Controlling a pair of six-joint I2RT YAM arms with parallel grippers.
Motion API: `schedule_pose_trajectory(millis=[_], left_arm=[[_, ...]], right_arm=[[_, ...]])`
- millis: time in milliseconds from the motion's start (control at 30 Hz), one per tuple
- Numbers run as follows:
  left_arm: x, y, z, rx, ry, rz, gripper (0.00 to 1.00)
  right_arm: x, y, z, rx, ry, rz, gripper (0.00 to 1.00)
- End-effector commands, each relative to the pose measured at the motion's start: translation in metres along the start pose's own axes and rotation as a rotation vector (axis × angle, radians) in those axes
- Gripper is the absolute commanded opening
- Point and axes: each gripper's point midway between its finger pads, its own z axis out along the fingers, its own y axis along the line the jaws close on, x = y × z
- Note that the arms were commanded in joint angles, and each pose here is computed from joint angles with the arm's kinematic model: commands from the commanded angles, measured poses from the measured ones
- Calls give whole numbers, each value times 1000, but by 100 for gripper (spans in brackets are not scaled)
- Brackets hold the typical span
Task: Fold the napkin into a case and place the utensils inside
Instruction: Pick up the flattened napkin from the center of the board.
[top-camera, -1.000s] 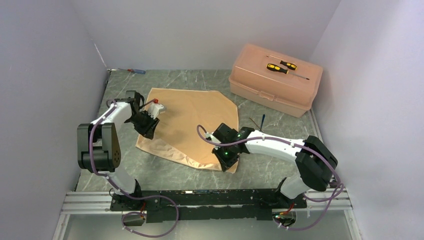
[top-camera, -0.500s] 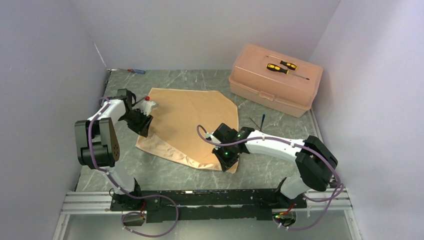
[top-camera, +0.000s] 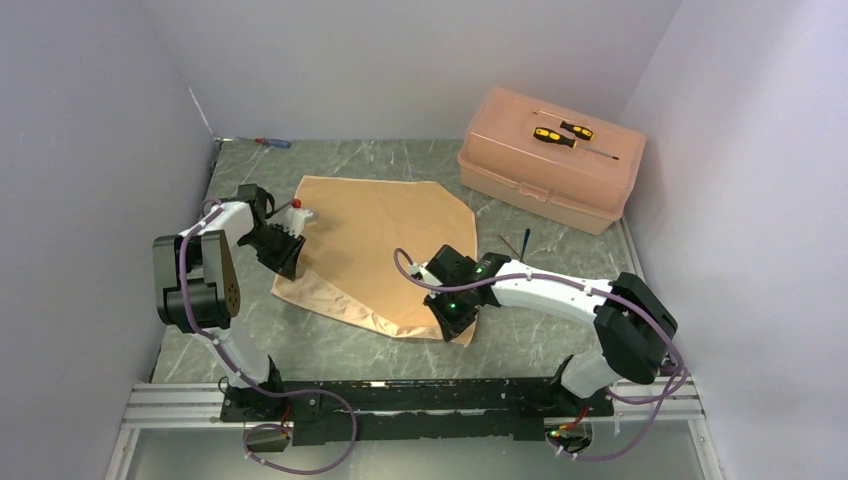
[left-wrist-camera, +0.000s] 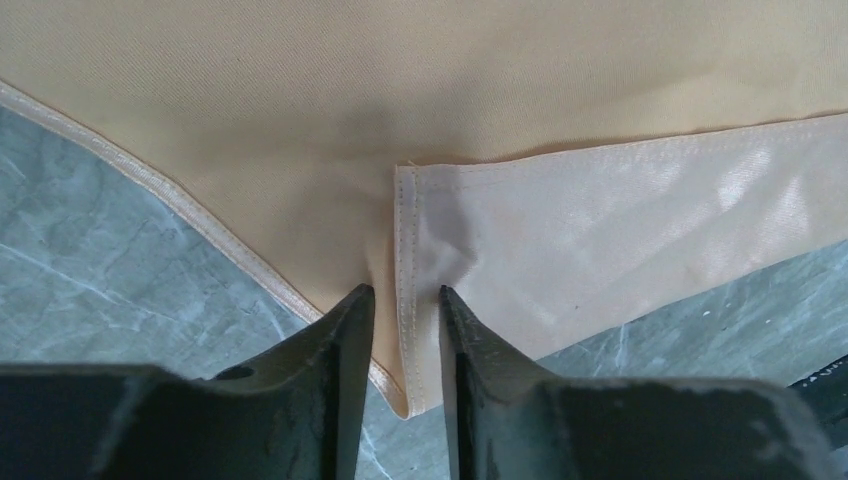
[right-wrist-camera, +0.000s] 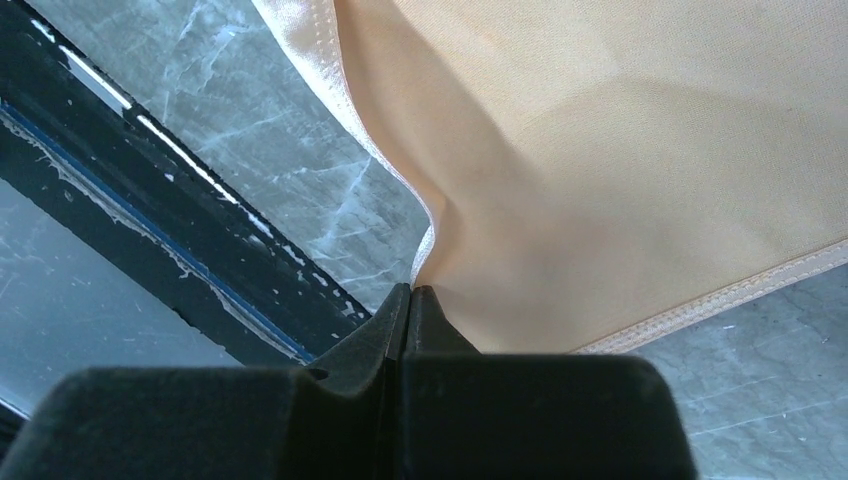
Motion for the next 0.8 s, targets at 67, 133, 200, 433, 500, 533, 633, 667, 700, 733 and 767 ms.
schedule_pose_trajectory(millis=[67,133,200,433,500,533,633,667,700,733,767], left_arm=[[-9,-6,-3,22,-44,10,26],[-10,-7,-6,23,-51,20,25],[-9,-7,-7,17,-48,22,24],[-5,-8,-10,7,-44,29,9],[-5,-10,-12,10,-45,26,5],[-5,-11,-14,12,-48,26,3],[-7,-16,-18,24,-61,27,3],[-8,-17,-18,27,-62,26,3],[-8,-18,-19,31,-63,24,3],[-8,-19,-19,36,-63,22,3],[-9,-19,-20,39,-63,18,2]], right_arm=[[-17,6,-15,-9,-74,-20,0],[-17,6,-14,-8,-75,-18,0],[-18,6,-14,-10,-76,-19,0],[-20,6,-15,-4,-81,-20,0],[-20,6,-15,-4,-83,-22,0],[-20,6,-15,-4,-82,-22,0],[-21,6,-15,-3,-84,-23,0],[-22,6,-15,-3,-84,-22,0],[-22,6,-16,-2,-86,-24,0],[-23,6,-16,-3,-85,-23,0],[-23,7,-17,-2,-87,-23,0]])
